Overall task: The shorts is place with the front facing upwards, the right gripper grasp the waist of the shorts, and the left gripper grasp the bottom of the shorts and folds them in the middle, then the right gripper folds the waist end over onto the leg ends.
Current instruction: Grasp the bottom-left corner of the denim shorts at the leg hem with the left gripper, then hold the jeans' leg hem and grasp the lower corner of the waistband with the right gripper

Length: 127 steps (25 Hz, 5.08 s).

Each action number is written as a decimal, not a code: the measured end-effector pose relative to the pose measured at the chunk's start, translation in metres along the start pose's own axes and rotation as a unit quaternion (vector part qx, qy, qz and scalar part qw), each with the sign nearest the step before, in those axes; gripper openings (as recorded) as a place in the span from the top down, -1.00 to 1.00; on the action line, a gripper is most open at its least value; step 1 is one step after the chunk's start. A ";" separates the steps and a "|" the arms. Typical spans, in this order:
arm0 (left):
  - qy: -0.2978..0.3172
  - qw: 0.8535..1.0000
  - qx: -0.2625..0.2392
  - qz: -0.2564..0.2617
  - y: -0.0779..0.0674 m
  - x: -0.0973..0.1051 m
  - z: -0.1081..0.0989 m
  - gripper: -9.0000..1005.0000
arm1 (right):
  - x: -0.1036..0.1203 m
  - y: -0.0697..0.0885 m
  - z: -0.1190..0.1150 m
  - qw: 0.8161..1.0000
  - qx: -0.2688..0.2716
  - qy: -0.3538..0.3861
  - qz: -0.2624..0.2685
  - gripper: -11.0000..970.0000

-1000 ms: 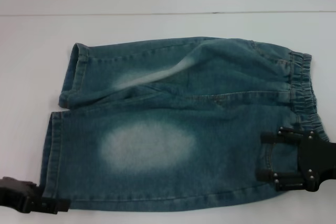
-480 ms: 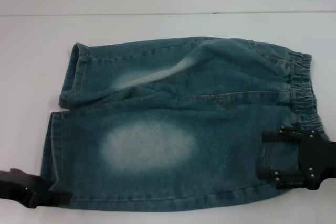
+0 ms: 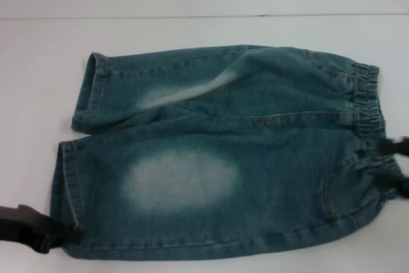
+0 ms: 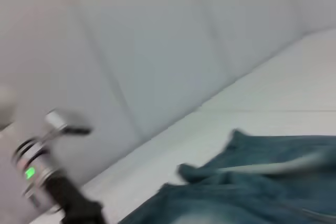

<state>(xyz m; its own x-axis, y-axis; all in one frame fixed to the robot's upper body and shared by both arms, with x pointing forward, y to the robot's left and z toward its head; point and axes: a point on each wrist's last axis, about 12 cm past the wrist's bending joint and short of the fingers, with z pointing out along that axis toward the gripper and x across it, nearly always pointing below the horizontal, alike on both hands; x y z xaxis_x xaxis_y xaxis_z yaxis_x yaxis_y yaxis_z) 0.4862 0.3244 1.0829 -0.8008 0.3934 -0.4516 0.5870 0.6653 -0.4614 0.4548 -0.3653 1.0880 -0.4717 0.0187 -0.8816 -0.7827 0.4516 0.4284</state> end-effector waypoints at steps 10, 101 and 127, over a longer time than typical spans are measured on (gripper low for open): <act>-0.029 0.999 0.010 -0.014 0.002 -0.007 0.001 0.94 | 0.002 -0.014 -0.048 0.986 0.101 0.014 0.130 -0.91; -0.050 0.999 0.006 -0.011 -0.007 -0.035 -0.007 0.84 | -0.027 -0.060 0.004 0.932 0.179 0.193 0.248 -0.91; -0.047 0.999 0.006 -0.004 -0.009 -0.038 -0.005 0.79 | -0.021 -0.056 0.016 0.937 0.158 0.177 0.256 -0.91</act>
<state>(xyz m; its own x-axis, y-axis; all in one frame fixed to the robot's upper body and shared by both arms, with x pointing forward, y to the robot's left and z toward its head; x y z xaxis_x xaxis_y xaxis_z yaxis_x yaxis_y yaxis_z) 0.5109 0.3070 1.1077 -0.7910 0.3258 -0.5179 0.5825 0.6599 -0.4746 0.5151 -0.3771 1.0798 -0.9012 0.0332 -0.4321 -0.2842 0.7075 0.6470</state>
